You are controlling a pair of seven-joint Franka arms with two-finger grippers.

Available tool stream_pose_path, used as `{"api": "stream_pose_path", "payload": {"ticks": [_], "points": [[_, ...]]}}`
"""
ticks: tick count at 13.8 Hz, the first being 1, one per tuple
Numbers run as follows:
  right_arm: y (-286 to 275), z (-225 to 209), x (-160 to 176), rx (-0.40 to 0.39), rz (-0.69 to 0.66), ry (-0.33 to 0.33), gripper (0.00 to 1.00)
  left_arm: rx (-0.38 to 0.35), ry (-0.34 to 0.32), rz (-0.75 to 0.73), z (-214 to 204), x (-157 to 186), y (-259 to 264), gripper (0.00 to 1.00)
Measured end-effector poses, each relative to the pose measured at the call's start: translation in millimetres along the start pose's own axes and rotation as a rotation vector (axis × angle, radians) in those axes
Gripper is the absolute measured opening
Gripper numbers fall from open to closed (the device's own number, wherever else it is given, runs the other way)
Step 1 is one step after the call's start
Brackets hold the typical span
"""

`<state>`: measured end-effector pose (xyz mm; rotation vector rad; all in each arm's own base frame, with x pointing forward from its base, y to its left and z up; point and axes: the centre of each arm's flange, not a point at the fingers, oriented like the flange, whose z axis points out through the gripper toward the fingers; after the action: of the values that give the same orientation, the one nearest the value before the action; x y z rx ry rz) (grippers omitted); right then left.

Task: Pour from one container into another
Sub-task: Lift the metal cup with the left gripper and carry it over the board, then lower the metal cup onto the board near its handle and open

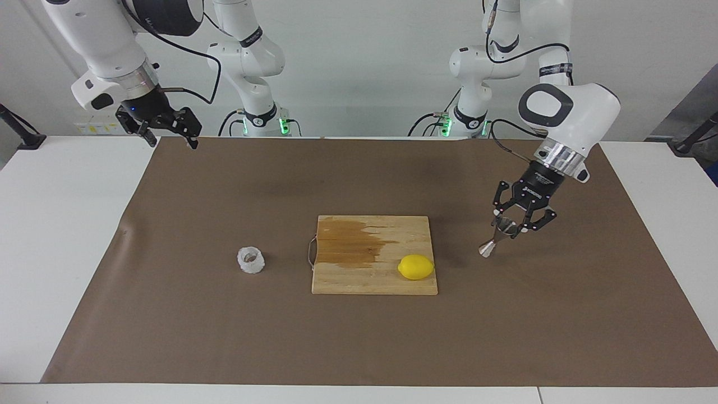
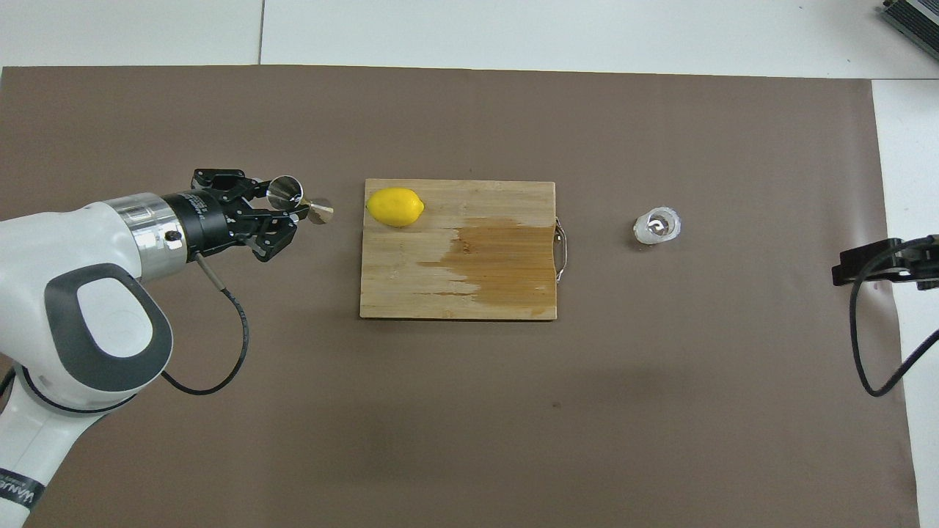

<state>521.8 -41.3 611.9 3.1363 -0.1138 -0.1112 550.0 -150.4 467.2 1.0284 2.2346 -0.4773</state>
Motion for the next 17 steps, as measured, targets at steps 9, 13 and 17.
{"api": "stream_pose_path", "payload": {"ticks": [9, 13, 17], "points": [[0, 0, 0, 0.000, 0.000, 0.000, 1.00, 0.016, 0.038, 0.038, 58, -100, -114, 0.50], [0, 0, 0, 0.000, 0.000, 0.000, 1.00, 0.000, 0.011, 0.056, 87, -102, -133, 0.50], [0, 0, 0, 0.000, 0.000, 0.000, 1.00, 0.033, 0.029, 0.084, 119, -103, -156, 0.50]]}}
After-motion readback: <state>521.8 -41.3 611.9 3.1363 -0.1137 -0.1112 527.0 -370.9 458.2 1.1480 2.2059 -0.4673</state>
